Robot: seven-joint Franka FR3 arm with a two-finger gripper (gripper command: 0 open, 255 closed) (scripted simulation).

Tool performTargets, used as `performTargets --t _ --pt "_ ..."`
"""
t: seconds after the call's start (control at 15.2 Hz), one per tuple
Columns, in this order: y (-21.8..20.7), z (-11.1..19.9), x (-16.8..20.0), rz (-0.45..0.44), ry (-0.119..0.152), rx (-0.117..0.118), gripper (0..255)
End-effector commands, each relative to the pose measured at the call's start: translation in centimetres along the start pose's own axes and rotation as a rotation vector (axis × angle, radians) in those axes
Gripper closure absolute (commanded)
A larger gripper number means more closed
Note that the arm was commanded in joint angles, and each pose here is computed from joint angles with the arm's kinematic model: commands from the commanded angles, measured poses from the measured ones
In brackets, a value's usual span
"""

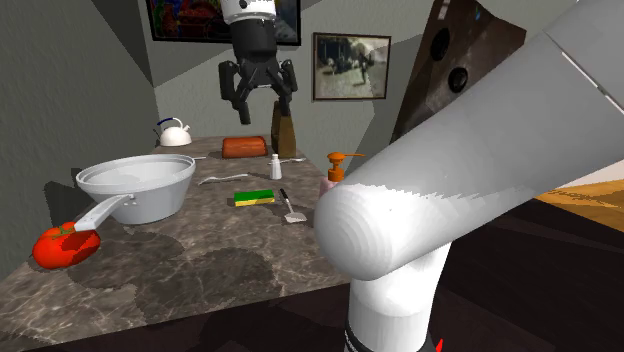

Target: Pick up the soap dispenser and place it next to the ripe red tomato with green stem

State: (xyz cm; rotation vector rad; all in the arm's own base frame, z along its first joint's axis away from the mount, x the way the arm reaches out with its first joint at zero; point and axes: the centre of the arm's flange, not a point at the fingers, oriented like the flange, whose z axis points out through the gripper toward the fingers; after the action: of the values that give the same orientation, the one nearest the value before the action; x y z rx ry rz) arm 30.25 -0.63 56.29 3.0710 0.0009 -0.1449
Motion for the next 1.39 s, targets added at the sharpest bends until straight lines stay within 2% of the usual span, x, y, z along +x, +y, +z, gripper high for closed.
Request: performTargets --t 0.0,1.32 --pt "0.0 0.0 0.0 0.0 0.0 0.0 0" --pt "22.2 11.6 5.1 -0.075 0.07 -0.05 0"
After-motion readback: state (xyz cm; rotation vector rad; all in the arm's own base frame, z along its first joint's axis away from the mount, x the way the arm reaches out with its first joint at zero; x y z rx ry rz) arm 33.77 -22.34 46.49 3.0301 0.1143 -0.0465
